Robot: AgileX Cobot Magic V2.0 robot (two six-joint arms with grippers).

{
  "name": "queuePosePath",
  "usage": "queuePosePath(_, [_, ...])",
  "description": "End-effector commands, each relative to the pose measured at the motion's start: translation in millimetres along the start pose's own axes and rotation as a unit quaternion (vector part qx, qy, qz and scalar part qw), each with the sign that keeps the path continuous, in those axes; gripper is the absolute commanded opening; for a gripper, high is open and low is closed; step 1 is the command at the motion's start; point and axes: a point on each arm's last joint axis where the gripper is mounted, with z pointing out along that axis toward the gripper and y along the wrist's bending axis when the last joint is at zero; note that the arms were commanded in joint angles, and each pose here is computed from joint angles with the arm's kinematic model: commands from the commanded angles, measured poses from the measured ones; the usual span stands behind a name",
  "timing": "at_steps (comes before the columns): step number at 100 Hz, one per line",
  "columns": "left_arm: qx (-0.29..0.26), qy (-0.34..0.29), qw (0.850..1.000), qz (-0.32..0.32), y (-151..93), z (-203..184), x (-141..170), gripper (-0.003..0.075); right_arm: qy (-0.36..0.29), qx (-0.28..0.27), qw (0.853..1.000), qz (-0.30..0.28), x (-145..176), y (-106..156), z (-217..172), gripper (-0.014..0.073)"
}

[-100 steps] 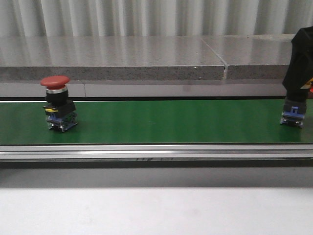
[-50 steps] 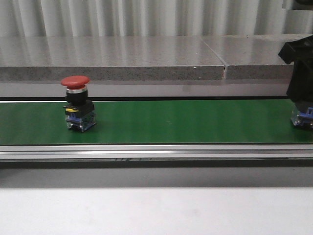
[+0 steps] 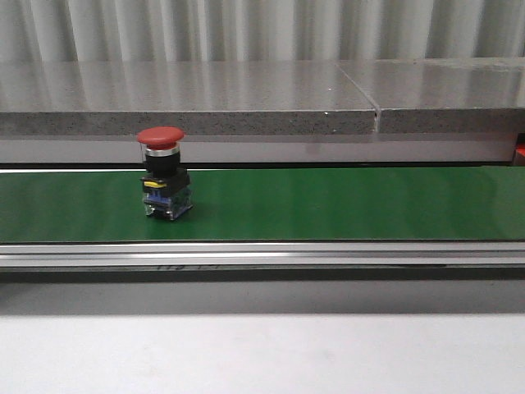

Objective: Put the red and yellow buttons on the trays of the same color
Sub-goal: 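Grasp the yellow button at the belt's end with the right gripper, then carry the yellow button into the yellow tray and open the right gripper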

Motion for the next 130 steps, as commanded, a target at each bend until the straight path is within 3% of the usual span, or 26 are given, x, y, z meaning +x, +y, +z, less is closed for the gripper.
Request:
queuePosePath(1, [-0.008,-0.047,0.999,-0.007,0.7,-4.0,-14.6,-0.002,-0.046,0.031,0.998,0.043,2.7,-19.8,-23.0,0.0132])
queuePosePath(34, [-0.008,-0.047,0.999,-0.007,0.7,-4.0,-14.6,-0.002,-0.029,0.089,0.985,0.146,41.5,-64.1,-14.5,0.0132])
queuePosePath(66, [-0.008,-0.047,0.999,-0.007,0.7,-4.0,-14.6,-0.002,-0.024,0.111,0.981,0.155,58.5,-70.3,0.8,0.0132])
queuePosePath(97, [-0.008,-0.047,0.999,-0.007,0.7,-4.0,-14.6,-0.002,-0.03,0.165,0.97,0.176,69.8,-79.2,8.4,0.0132])
queuePosePath(130, [-0.008,-0.047,0.999,-0.007,0.7,-4.0,-14.6,-0.002,-0.02,0.166,0.97,0.178,68.7,-83.8,20.7,0.0132])
